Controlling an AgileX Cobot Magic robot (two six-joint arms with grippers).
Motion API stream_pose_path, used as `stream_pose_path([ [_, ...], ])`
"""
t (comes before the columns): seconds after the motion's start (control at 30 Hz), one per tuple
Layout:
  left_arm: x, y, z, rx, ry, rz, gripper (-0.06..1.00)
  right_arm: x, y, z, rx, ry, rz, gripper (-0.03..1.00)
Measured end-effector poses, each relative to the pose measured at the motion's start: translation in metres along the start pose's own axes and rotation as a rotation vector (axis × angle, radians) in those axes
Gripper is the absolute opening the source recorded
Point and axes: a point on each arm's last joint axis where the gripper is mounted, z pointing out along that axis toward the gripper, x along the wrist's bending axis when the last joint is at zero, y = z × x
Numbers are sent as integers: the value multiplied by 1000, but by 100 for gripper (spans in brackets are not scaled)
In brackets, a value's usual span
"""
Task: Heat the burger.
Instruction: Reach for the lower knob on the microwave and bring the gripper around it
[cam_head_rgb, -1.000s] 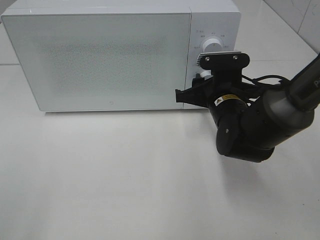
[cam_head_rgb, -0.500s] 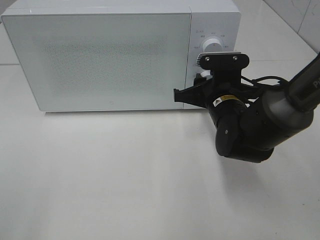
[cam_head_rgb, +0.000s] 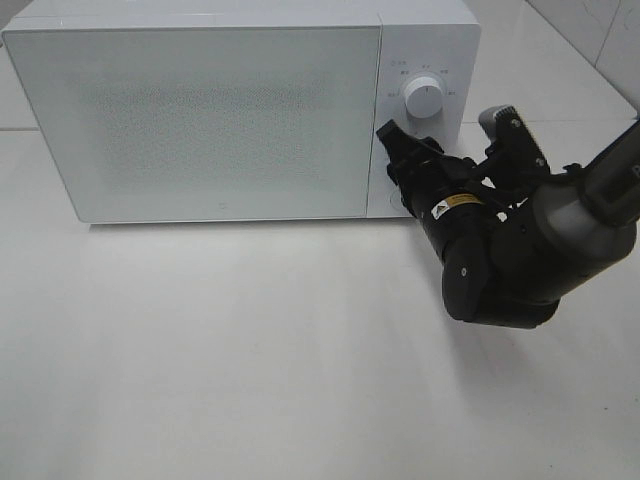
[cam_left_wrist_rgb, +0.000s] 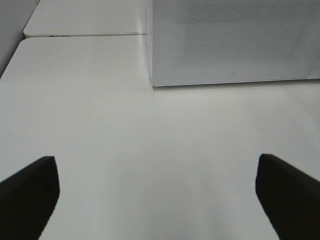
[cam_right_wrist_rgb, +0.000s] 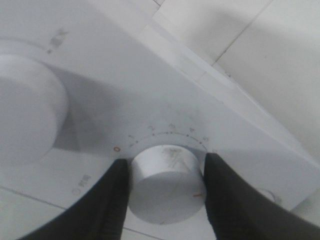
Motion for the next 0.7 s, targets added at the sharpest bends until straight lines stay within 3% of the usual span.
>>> stream_pose_path([
  [0.03, 0, 0, 0, 0, 0, 0, 99, 0, 0, 0, 0, 0, 0, 41],
  [0.1, 0, 0, 0, 0, 0, 0, 99, -1, -1, 0, 5, 10, 277, 41],
  [0.2, 0, 0, 0, 0, 0, 0, 99, -1, -1, 0, 6, 10, 342, 41],
  [0.27, 0, 0, 0, 0, 0, 0, 99, -2, -1, 0, 14, 13, 539, 41],
  [0.37, 0, 0, 0, 0, 0, 0, 99, -2, -1, -1, 15, 12, 583, 41],
  [0.43, 0, 0, 0, 0, 0, 0, 99, -2, -1, -1, 16, 12, 681, 41],
  [0.7, 0, 0, 0, 0, 0, 0, 99, -2, -1, -1, 16, 13, 692, 41],
])
